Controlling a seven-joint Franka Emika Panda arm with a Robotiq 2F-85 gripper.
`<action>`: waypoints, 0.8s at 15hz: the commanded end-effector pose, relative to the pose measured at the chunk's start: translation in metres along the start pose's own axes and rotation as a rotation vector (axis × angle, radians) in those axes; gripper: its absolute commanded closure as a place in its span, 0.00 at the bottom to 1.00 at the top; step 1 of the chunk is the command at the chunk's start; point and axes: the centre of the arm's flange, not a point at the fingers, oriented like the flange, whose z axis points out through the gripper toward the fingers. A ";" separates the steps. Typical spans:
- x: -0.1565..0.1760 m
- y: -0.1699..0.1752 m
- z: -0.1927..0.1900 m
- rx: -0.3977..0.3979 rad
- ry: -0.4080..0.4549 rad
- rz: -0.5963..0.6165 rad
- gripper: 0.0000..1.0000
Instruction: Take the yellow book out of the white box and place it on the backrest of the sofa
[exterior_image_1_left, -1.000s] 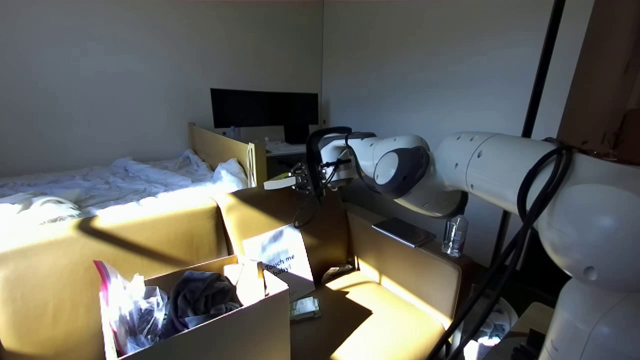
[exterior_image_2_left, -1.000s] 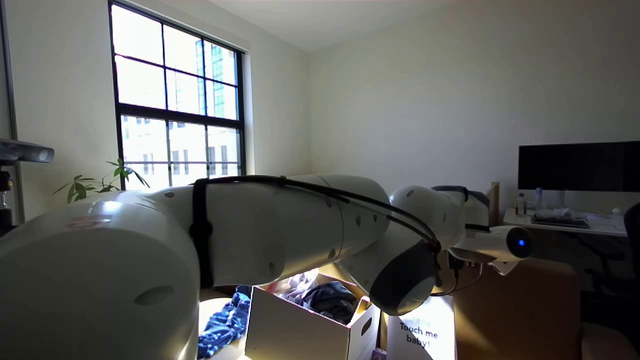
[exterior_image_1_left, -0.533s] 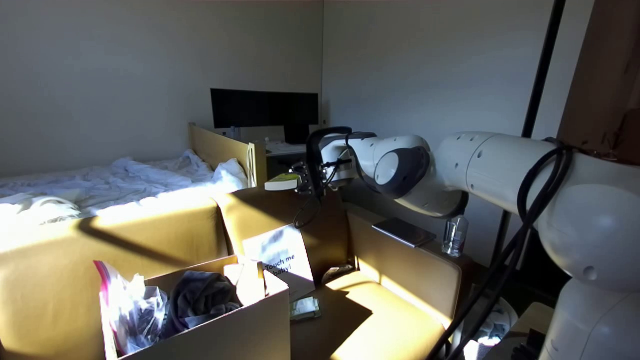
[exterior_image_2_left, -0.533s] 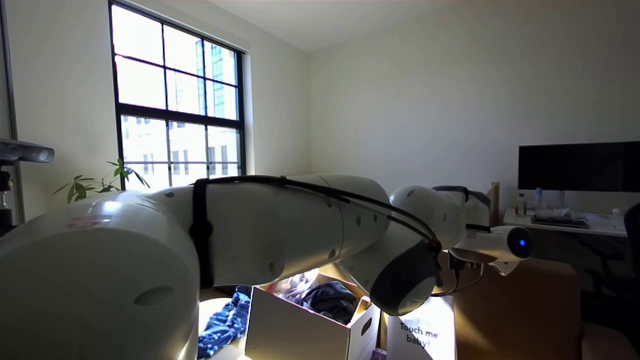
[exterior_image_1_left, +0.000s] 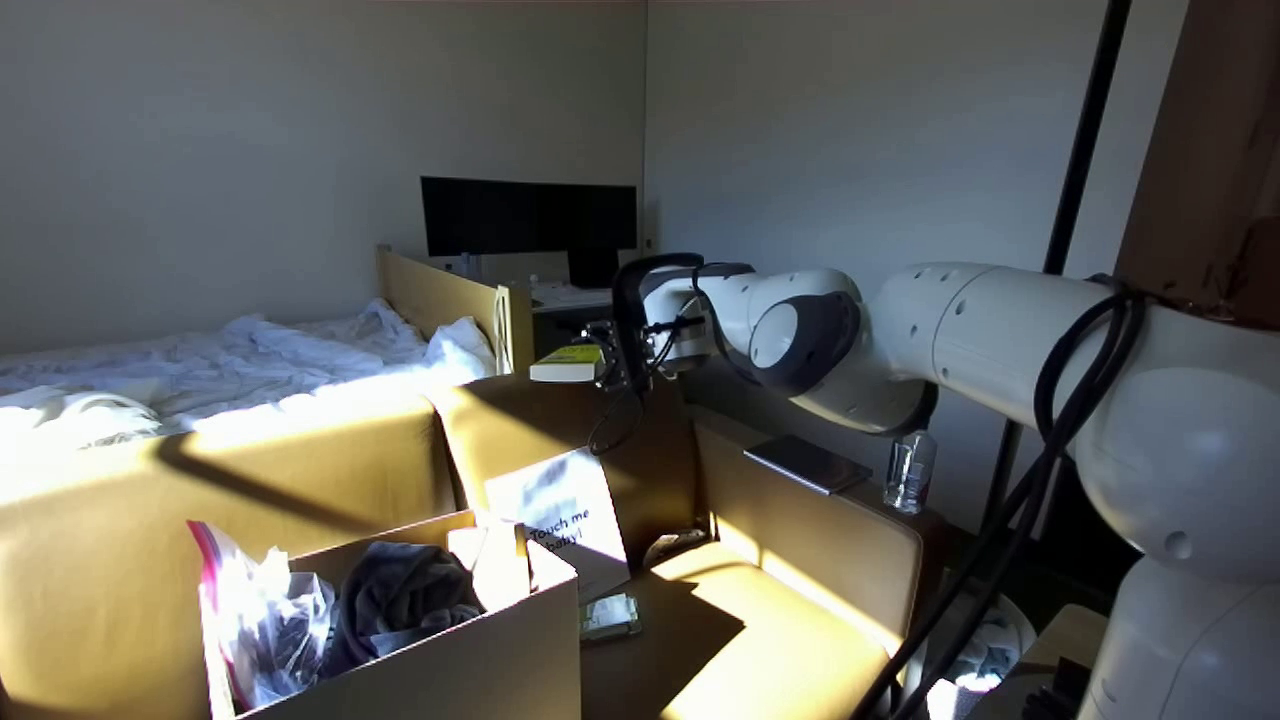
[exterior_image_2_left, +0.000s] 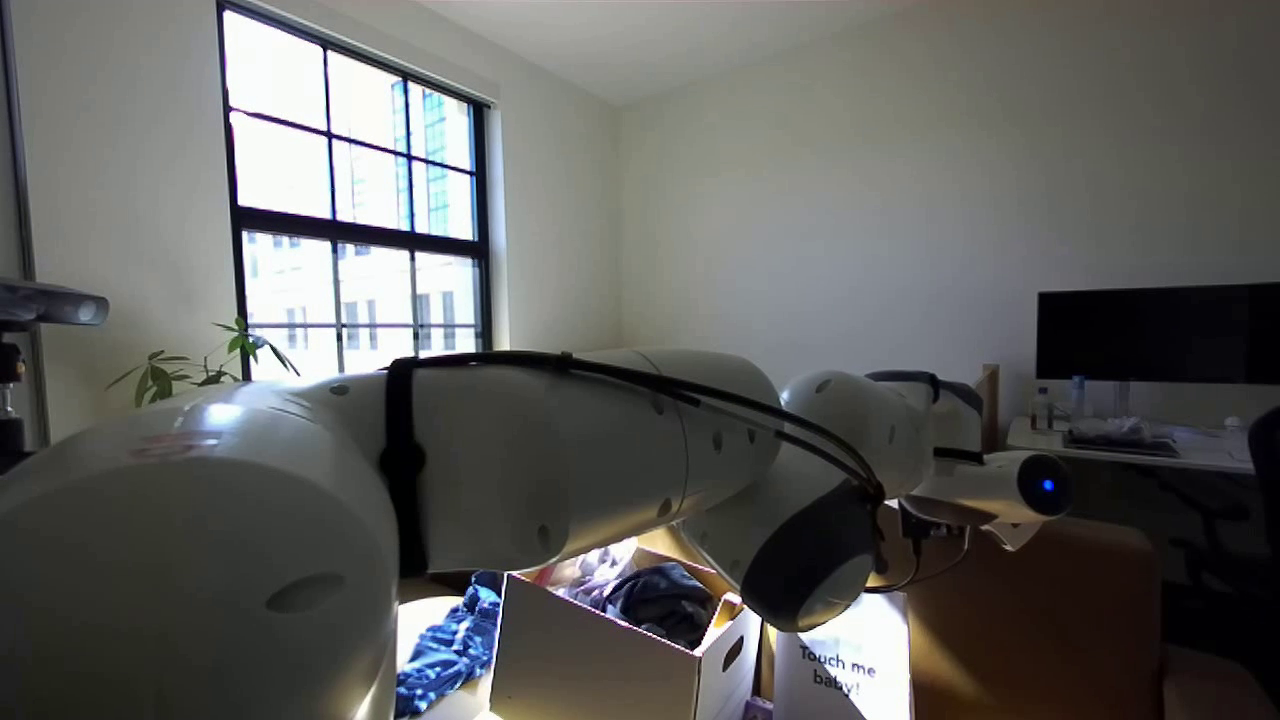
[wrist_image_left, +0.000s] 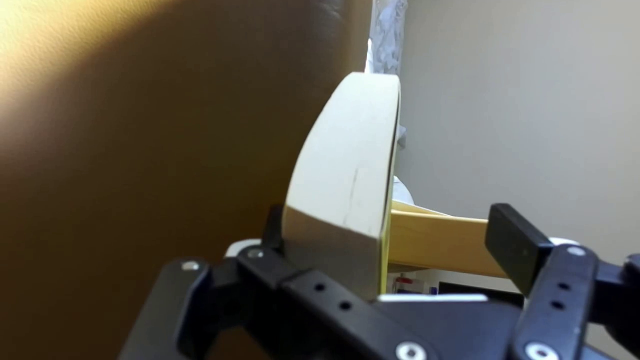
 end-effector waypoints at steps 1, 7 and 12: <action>0.013 -0.003 -0.034 -0.007 0.029 0.030 0.00; 0.046 -0.003 -0.090 -0.095 0.107 0.031 0.00; 0.035 -0.041 -0.119 -0.198 0.062 -0.078 0.00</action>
